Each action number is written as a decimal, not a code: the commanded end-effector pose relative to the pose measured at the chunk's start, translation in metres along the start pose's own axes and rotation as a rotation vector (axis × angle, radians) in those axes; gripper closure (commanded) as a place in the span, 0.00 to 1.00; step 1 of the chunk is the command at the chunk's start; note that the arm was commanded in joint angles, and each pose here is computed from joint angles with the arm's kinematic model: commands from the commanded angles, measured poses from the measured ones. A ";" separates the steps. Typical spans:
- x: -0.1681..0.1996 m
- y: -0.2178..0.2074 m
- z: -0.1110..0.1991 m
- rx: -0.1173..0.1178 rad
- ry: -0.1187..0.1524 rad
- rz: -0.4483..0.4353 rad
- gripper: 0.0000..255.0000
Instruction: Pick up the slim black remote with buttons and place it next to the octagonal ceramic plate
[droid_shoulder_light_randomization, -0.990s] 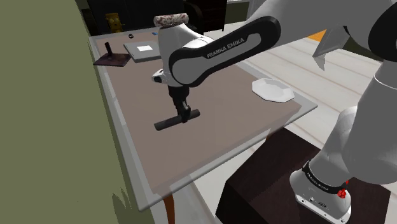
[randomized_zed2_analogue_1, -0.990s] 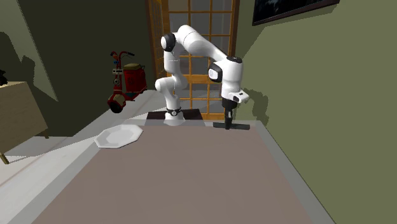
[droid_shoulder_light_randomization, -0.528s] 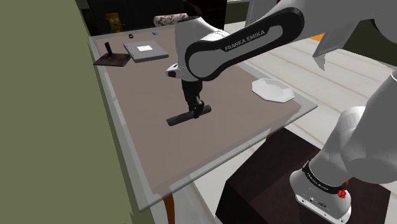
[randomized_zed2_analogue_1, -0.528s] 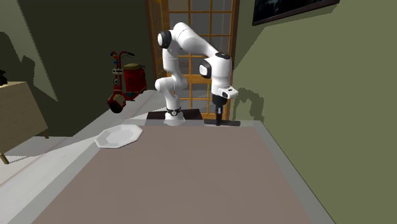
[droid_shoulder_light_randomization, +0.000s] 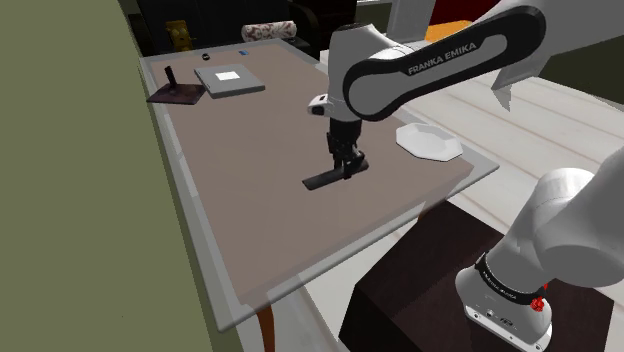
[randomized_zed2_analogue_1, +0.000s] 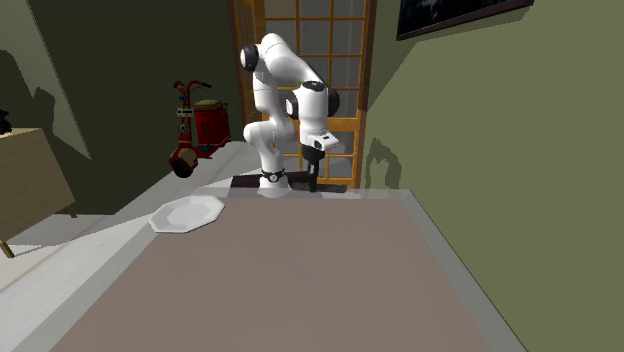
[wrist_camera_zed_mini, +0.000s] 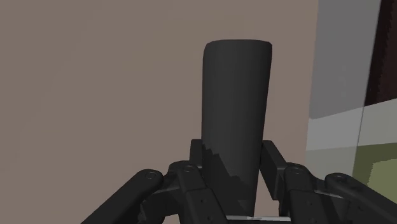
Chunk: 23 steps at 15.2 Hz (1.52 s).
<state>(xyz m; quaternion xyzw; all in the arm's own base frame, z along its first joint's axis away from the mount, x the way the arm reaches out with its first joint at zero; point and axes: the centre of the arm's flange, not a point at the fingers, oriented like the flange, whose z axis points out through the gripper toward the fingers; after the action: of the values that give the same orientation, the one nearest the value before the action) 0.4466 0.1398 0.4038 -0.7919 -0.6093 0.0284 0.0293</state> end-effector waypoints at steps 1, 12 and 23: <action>-0.027 -0.005 0.001 0.000 0.000 -0.001 1.00; -0.169 -0.036 0.003 0.000 0.000 -0.001 1.00; -0.278 -0.060 0.016 0.000 0.000 -0.001 1.00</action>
<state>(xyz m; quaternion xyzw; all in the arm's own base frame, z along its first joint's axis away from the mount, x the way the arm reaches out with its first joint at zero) 0.3197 -0.1103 0.3982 -0.7917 -0.6095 0.0284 0.0296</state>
